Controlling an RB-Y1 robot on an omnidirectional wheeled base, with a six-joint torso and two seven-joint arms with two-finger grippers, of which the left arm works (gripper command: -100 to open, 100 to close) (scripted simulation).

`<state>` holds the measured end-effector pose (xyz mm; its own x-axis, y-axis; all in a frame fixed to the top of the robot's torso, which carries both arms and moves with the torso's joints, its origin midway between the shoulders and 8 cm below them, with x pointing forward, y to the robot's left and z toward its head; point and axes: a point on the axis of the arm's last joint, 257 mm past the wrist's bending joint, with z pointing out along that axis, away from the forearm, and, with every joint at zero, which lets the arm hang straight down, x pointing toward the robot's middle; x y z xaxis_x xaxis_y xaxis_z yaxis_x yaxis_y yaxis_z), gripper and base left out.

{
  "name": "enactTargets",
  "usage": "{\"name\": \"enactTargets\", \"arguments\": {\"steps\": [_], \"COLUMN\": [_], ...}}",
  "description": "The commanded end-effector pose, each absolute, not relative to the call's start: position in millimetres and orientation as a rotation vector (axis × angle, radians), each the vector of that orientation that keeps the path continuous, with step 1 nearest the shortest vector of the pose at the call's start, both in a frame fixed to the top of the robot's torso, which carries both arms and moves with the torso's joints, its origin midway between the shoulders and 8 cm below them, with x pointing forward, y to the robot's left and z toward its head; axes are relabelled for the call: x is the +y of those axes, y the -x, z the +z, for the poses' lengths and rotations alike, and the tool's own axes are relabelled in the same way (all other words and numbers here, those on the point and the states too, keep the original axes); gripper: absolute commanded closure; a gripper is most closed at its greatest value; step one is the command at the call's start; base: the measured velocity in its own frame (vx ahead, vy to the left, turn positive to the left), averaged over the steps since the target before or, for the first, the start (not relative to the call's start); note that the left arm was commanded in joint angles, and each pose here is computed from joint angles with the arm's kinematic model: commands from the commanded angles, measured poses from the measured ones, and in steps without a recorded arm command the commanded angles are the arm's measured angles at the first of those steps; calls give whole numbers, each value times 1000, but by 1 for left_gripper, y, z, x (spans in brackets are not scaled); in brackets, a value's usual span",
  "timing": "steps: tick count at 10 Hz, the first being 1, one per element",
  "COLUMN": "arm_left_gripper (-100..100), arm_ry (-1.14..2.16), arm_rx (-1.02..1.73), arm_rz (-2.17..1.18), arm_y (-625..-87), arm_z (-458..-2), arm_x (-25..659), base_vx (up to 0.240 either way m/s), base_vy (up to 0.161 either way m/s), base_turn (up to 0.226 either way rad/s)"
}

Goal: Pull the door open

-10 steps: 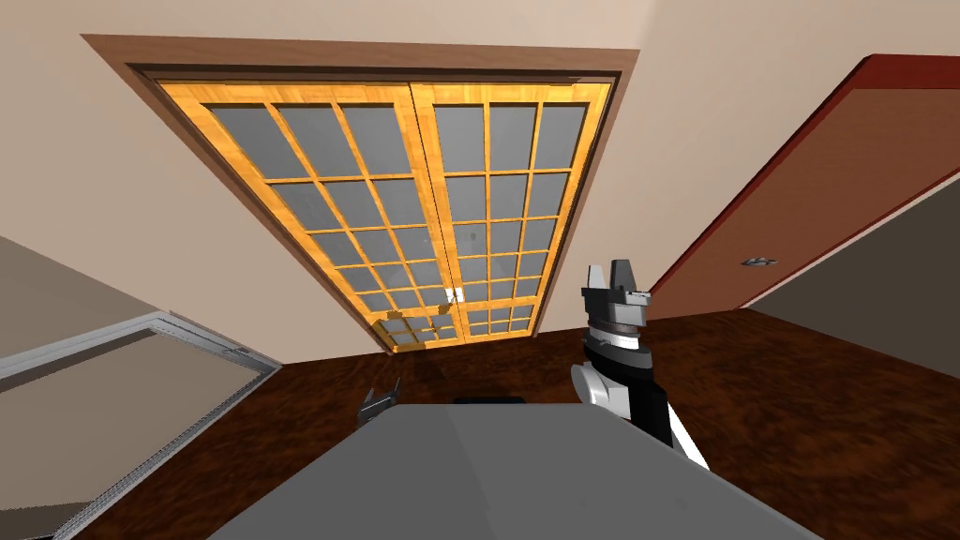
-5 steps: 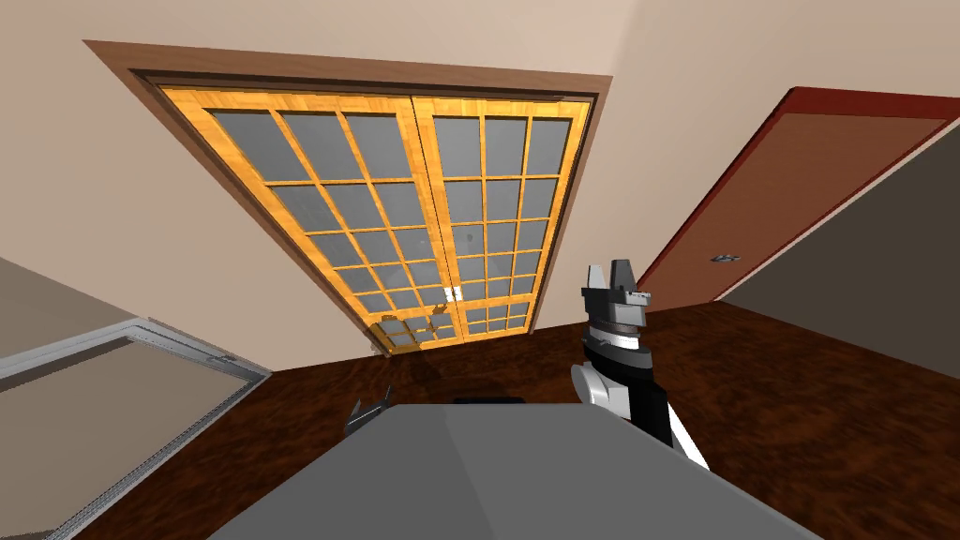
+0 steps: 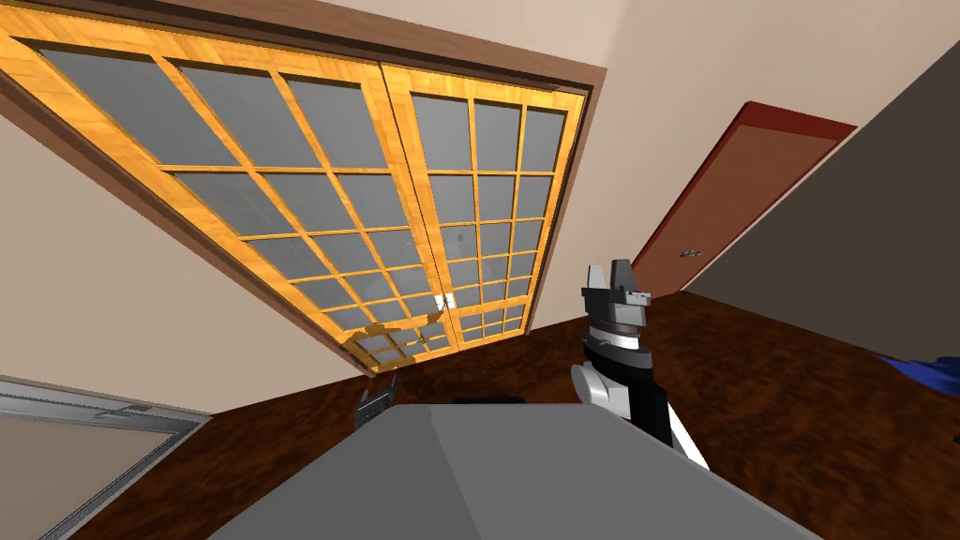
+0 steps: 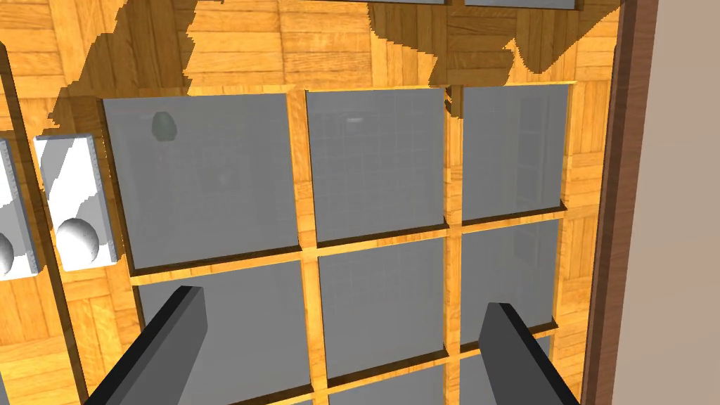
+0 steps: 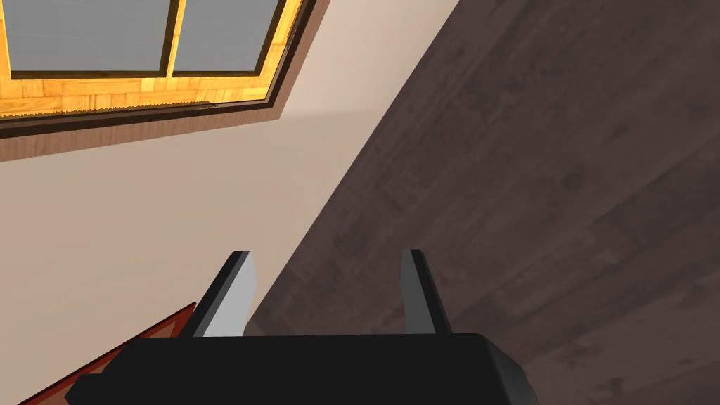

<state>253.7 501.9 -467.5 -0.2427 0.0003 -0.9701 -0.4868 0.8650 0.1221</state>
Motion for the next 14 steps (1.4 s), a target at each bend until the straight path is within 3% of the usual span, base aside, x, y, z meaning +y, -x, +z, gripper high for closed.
{"name": "enactTargets", "arguments": {"steps": [1, 14], "arm_left_gripper": [-100, -100], "arm_ry": [370, 305], "arm_rx": [1748, 1574], "arm_rz": [458, 301], "arm_y": [-269, -392], "arm_z": [-463, -404], "arm_x": [494, 424], "base_vx": [191, 178], "base_vy": [35, 37], "base_turn": [-117, -105]}}
